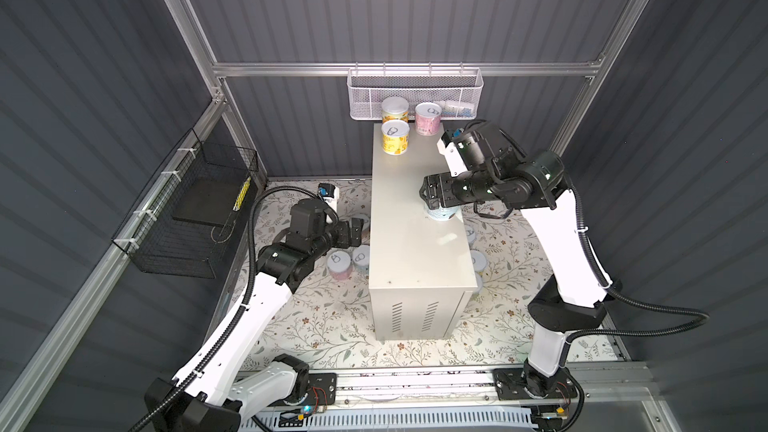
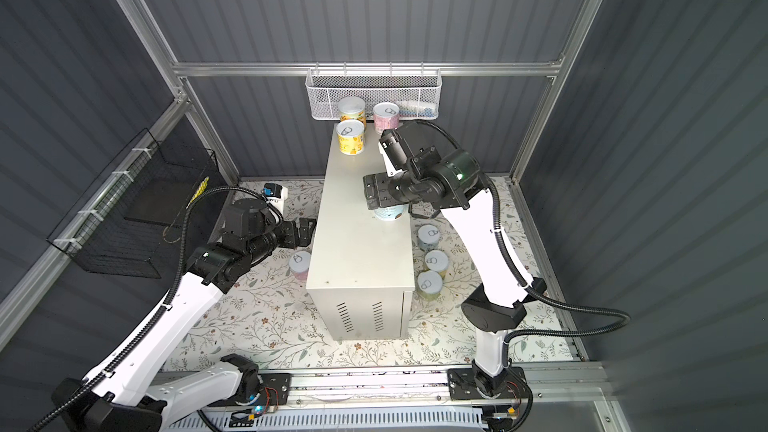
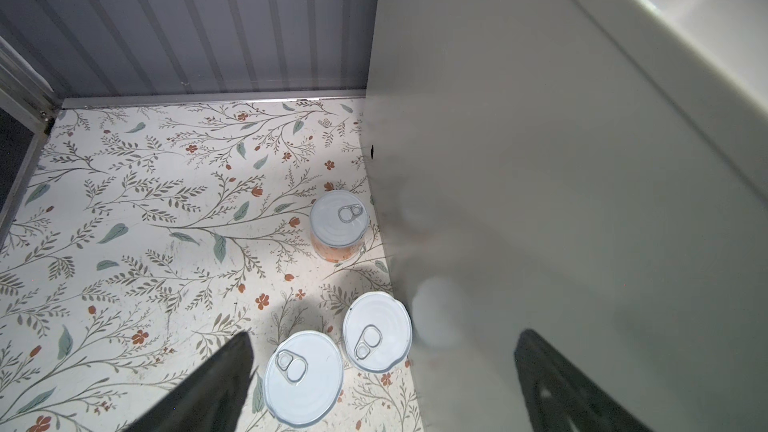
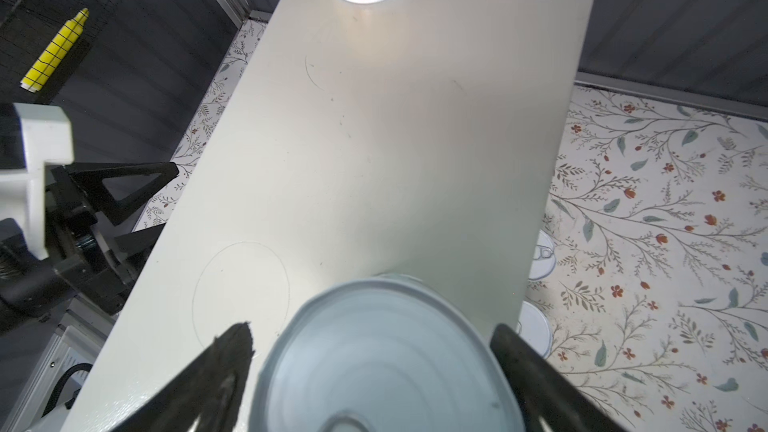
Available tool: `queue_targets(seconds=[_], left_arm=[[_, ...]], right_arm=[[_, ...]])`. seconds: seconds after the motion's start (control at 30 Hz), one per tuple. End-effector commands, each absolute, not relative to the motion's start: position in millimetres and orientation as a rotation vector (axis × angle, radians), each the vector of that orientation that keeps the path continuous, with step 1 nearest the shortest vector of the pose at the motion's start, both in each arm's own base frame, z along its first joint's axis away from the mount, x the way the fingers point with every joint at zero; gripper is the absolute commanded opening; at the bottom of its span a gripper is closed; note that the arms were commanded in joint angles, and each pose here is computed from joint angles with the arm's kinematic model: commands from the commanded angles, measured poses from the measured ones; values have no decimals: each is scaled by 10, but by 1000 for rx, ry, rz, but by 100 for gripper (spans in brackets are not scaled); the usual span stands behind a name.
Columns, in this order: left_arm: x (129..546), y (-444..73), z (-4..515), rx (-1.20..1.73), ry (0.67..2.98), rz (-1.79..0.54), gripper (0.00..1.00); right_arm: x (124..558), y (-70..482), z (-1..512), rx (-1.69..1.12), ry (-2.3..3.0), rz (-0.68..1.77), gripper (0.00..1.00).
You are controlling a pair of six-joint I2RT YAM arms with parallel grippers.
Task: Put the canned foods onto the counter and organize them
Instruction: 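Carry the teal-labelled can over the cabinet top and lower it with the right gripper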
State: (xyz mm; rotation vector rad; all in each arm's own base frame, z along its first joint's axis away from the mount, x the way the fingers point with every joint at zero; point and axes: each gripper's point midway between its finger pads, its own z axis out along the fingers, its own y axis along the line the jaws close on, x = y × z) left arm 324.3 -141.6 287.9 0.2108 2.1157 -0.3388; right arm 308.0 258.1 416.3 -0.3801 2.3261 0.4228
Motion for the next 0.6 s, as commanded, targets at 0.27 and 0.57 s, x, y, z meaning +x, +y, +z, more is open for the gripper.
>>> queue_targets(seconds=[0.27, 0.57], left_arm=[[3238, -1380, 2935, 207, 2105, -330, 99], [3235, -1442, 2984, 200, 2102, -382, 99]], right_arm=[[2642, 2236, 4533, -368, 2207, 447, 87], [2397, 2298, 4219, -391, 2232, 427, 63]])
